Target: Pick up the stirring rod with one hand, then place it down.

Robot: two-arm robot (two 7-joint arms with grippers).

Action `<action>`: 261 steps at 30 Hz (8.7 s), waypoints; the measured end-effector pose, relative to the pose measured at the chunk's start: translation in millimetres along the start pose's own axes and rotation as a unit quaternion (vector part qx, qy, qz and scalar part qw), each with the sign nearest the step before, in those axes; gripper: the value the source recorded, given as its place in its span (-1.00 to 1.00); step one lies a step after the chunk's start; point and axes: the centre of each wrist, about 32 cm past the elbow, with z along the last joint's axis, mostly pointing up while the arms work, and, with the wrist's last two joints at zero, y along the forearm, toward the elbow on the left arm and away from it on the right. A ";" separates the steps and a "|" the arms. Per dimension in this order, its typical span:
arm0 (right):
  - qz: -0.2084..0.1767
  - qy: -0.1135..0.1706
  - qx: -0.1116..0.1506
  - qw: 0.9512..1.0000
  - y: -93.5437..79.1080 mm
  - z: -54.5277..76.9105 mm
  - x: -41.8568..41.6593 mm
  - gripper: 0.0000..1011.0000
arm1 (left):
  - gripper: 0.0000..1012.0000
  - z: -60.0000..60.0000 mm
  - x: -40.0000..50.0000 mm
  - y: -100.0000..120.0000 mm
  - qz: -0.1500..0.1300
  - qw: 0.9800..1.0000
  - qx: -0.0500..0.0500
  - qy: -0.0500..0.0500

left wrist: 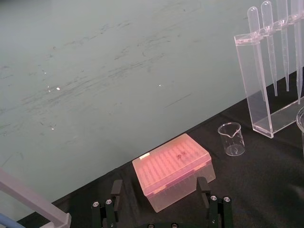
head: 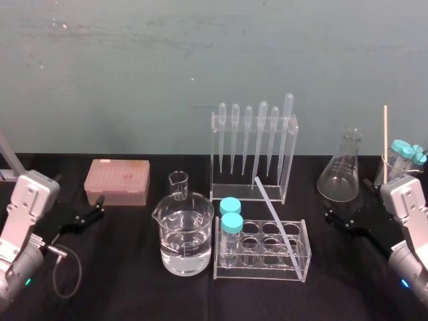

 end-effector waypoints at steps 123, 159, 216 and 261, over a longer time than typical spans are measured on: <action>0.245 0.187 0.108 0.945 40.2 33.8 -10.1 0.98 | 0.98 0.0 0.0 0.0 0.000 1.000 0.000 0.000; 0.265 0.240 0.021 0.934 50.6 28.9 -7.4 0.67 | 0.98 0.0 0.0 0.0 0.000 1.000 0.000 0.000; 0.179 0.199 0.295 0.917 59.3 36.8 8.3 -0.87 | 0.98 0.0 0.0 0.0 0.000 1.000 0.000 0.000; 0.179 0.181 0.266 0.930 51.5 23.6 6.5 -0.87 | 0.98 0.0 0.0 0.0 0.000 1.000 0.000 0.000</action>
